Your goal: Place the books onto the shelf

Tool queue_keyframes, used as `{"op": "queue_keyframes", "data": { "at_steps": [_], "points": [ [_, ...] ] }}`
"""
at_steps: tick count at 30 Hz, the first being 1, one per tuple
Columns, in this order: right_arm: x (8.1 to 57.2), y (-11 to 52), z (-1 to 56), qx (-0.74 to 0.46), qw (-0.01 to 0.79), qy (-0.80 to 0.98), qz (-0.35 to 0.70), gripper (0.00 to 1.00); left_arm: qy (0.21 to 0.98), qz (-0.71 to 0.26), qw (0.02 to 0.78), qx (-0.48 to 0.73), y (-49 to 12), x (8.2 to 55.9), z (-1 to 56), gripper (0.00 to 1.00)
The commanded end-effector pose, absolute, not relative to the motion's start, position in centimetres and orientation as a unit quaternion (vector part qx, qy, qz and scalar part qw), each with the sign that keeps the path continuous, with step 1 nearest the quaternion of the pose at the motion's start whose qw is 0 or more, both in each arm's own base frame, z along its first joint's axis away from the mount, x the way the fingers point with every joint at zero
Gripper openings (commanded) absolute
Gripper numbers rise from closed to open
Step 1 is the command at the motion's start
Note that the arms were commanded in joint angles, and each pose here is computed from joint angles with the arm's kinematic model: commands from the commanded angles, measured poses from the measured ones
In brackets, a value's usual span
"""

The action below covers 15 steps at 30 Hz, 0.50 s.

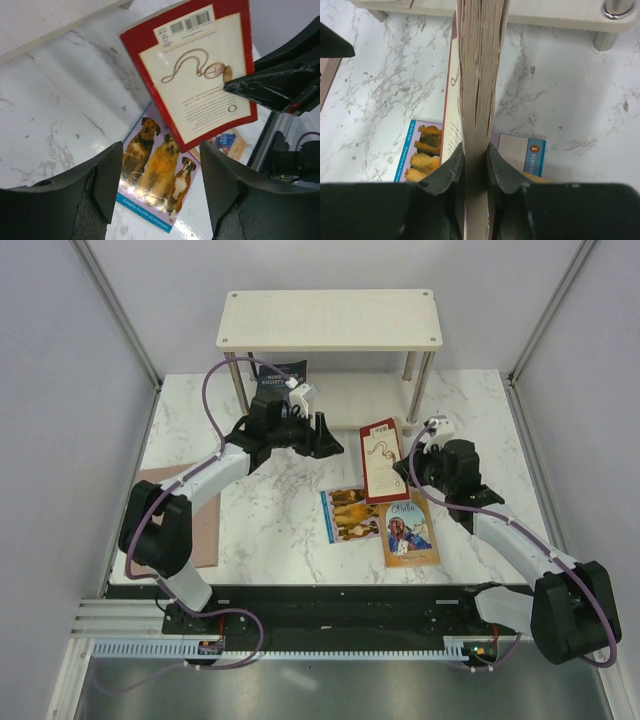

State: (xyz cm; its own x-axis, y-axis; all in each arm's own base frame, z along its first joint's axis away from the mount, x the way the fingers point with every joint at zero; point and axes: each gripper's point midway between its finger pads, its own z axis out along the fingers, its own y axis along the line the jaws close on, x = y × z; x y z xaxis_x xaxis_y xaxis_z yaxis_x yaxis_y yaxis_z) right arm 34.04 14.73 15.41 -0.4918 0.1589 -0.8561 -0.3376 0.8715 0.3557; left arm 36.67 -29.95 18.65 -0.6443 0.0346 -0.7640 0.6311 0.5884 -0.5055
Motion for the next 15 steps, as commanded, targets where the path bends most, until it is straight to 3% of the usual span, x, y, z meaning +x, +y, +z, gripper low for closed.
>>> {"op": "queue_keyframes", "data": {
  "at_steps": [1, 15],
  "points": [
    [34.3, 16.1, 20.8, -0.104, 0.572, 0.77, 0.261, 0.0, 0.742, -0.514, 0.357, 0.241, -31.4, 34.6, 22.2, 0.71],
    [33.5, 20.7, 24.0, -0.168, 0.555, 0.717, 0.387, 0.0, 0.709, -0.529, 0.399, 0.242, -30.6, 33.1, 18.9, 0.76]
  ]
}}
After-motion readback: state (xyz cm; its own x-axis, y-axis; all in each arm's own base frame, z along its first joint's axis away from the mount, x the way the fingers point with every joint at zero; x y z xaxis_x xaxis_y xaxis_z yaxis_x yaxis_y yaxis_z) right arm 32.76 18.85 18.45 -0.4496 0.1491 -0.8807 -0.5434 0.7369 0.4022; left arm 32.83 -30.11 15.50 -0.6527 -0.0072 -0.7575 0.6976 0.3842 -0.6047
